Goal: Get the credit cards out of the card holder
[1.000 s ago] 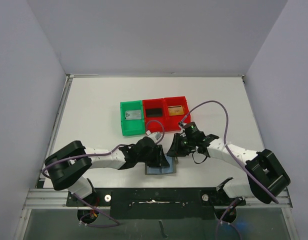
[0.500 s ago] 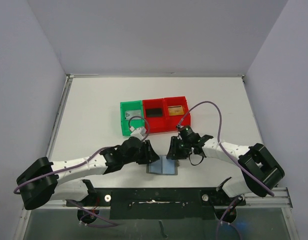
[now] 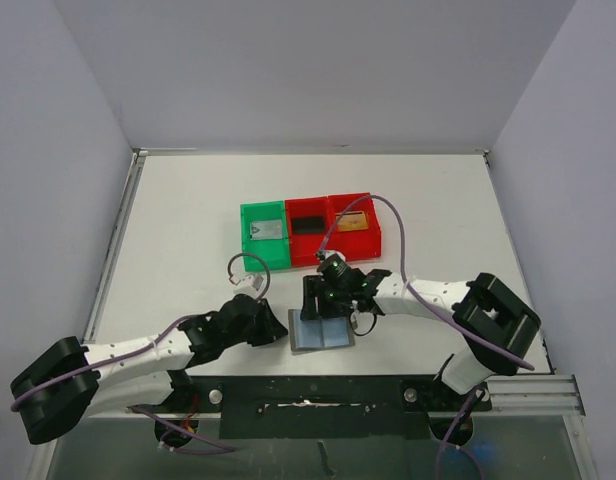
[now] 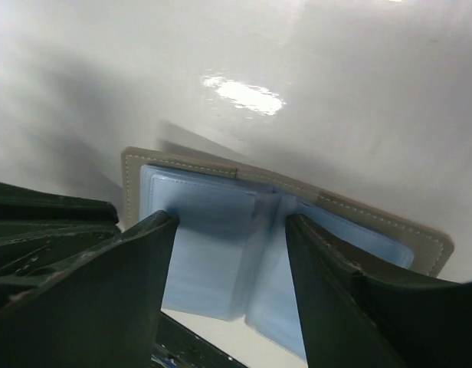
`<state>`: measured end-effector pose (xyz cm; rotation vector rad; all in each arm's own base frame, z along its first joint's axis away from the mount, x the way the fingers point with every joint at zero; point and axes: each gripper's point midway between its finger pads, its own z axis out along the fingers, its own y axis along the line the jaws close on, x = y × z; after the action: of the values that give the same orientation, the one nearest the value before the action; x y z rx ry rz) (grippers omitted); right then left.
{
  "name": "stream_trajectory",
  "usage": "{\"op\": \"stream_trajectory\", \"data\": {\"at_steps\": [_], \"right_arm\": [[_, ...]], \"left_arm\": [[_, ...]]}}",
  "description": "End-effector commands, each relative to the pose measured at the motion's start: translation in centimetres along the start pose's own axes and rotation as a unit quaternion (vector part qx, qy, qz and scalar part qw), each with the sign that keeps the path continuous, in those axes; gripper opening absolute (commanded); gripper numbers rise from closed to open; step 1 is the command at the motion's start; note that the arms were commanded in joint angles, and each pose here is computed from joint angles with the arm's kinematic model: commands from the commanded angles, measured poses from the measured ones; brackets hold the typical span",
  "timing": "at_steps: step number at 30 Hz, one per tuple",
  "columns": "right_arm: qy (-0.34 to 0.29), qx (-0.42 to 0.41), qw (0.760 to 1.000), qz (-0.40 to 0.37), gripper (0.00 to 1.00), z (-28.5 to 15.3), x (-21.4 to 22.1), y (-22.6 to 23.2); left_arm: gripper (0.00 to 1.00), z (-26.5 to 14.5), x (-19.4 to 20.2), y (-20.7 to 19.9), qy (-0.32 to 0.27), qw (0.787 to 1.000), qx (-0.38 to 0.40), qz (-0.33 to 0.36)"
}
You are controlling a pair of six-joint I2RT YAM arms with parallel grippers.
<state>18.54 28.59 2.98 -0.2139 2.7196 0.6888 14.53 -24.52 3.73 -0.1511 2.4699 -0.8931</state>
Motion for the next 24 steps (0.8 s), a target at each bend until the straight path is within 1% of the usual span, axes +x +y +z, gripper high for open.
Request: {"op": "stream_trajectory", "data": {"at_steps": [1, 3, 8, 11, 15, 16, 19, 21, 24], "right_arm": [[-0.033, 0.013, 0.999, -0.032, 0.62, 1.4, -1.0, 3.2], [-0.036, 0.046, 0.998, -0.036, 0.66, 2.1, -0.8, 3.3], [-0.021, 0.061, 0.997, -0.039, 0.70, 3.2, 0.1, 4.1], [-0.013, 0.048, 0.997, -0.052, 0.75, 3.2, 0.4, 4.8], [-0.014, 0.032, 0.998, -0.061, 0.78, 2.6, 0.9, 4.7], [-0.014, 0.024, 0.998, -0.064, 0.77, 2.5, 1.1, 4.7], [-0.004, -0.007, 0.997, -0.076, 0.71, 2.6, 1.7, 5.0], [0.000, -0.040, 0.996, -0.080, 0.64, 2.8, 2.2, 5.7], [-0.010, -0.062, 0.996, -0.055, 0.54, 2.7, 2.6, 5.5]], "left_arm": [[0.14, -0.3, -1.2, -0.9, -0.038, 0.998, 0.043, -0.013], [0.14, -0.4, -0.9, -0.4, -0.038, 0.998, 0.051, -0.016], [0.14, -0.9, -0.8, -0.1, -0.040, 0.997, 0.061, -0.022], [0.13, -1.0, -0.8, 0.6, -0.043, 0.997, 0.053, -0.027], [0.12, -0.8, -1.3, 0.9, -0.048, 0.997, 0.055, -0.037], [0.12, -0.8, -1.5, 0.7, -0.048, 0.997, 0.058, -0.037], [0.12, -0.8, -1.8, -0.1, -0.043, 0.996, 0.067, -0.026], [0.11, -0.6, -1.9, -0.2, -0.030, 0.998, 0.057, -0.009], [0.09, -0.2, -2.1, 0.1, -0.020, 0.999, 0.031, 0.010]]}}
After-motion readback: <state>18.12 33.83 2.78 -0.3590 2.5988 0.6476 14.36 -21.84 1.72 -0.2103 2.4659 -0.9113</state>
